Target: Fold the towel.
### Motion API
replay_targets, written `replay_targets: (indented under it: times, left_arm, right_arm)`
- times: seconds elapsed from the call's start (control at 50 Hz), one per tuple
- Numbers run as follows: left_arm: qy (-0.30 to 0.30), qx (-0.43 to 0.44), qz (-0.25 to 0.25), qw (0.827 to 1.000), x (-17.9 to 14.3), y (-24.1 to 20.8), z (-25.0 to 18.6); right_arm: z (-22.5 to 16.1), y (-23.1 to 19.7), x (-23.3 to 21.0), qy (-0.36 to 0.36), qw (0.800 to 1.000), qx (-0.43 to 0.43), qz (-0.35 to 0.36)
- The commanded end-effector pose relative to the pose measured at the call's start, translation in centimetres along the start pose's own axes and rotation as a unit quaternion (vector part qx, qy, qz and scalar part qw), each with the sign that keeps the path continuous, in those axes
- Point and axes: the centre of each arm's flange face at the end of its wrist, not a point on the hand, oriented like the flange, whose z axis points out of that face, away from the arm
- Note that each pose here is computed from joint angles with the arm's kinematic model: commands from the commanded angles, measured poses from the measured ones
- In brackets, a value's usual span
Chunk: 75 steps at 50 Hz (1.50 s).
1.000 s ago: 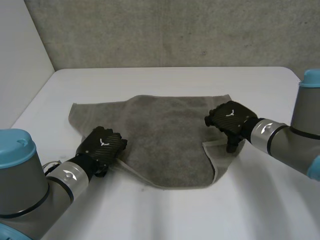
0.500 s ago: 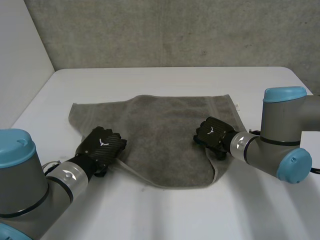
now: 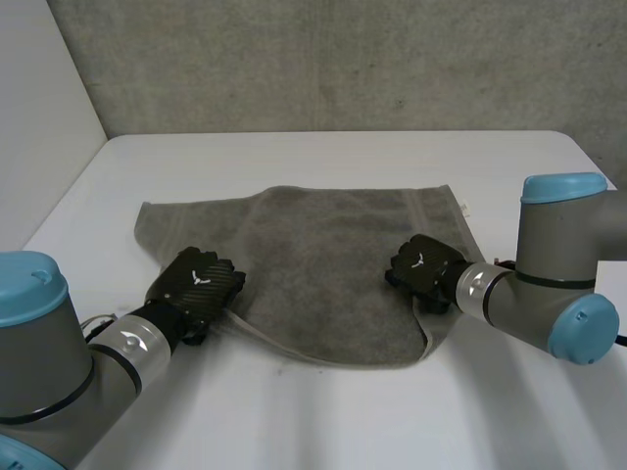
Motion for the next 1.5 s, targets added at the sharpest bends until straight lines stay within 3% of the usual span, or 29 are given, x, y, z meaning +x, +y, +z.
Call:
replay_targets:
  times: [0.02, 0.18, 0.28, 0.34, 0.5, 0.64, 0.92, 1.16, 1.3, 1.42, 1.5]
  left_arm:
    - [0.0, 0.0, 0.0, 1.0, 0.0, 0.0, 0.0]
    - [-0.003, 0.001, 0.0, 1.0, -0.1, 0.2, 0.3]
    - [-0.005, -0.007, -0.004, 1.0, -0.2, 1.1, 1.1]
    - [-0.01, -0.017, -0.009, 1.0, -0.6, 1.9, 1.5]
    - [-0.011, -0.033, -0.015, 0.999, -0.7, 2.9, 1.8]
    - [-0.016, -0.034, -0.015, 0.999, -0.9, 3.1, 2.0]
    - [-0.044, -0.009, -0.007, 0.999, -1.7, 3.5, 3.3]
    - [-0.022, -0.051, -0.022, 0.998, -1.1, 4.7, 2.7]
    - [-0.055, -0.074, -0.026, 0.995, -2.7, 4.6, 2.1]
    - [-0.116, -0.012, -0.004, 0.993, -5.6, -0.6, -0.1]
    - [-0.173, 0.069, 0.021, 0.982, -8.3, -6.6, -3.8]
  right_arm:
    - [-0.8, -0.7, 0.5, 0.009, 1.0, 0.01, 0.002]
    - [-3.2, -2.1, 2.4, 0.061, 0.995, 0.025, 0.072]
    - [-6.4, -1.6, 5.0, 0.121, 0.977, 0.037, 0.172]
    - [-7.0, -0.9, 5.6, 0.137, 0.97, 0.035, 0.196]
    - [-10.5, 2.0, 8.9, 0.246, 0.916, 0.049, 0.313]
    - [-11.9, 4.0, 9.7, 0.284, 0.89, 0.053, 0.354]
    - [-13.5, 4.7, 10.2, 0.309, 0.882, 0.052, 0.353]
    - [-13.6, 4.7, 10.4, 0.316, 0.881, 0.051, 0.349]
    - [-13.6, 4.4, 10.8, 0.317, 0.884, 0.057, 0.339]
    - [-16.2, 1.5, 12.2, 0.343, 0.899, 0.068, 0.263]
    - [-18.7, -0.8, 13.2, 0.361, 0.906, 0.066, 0.21]
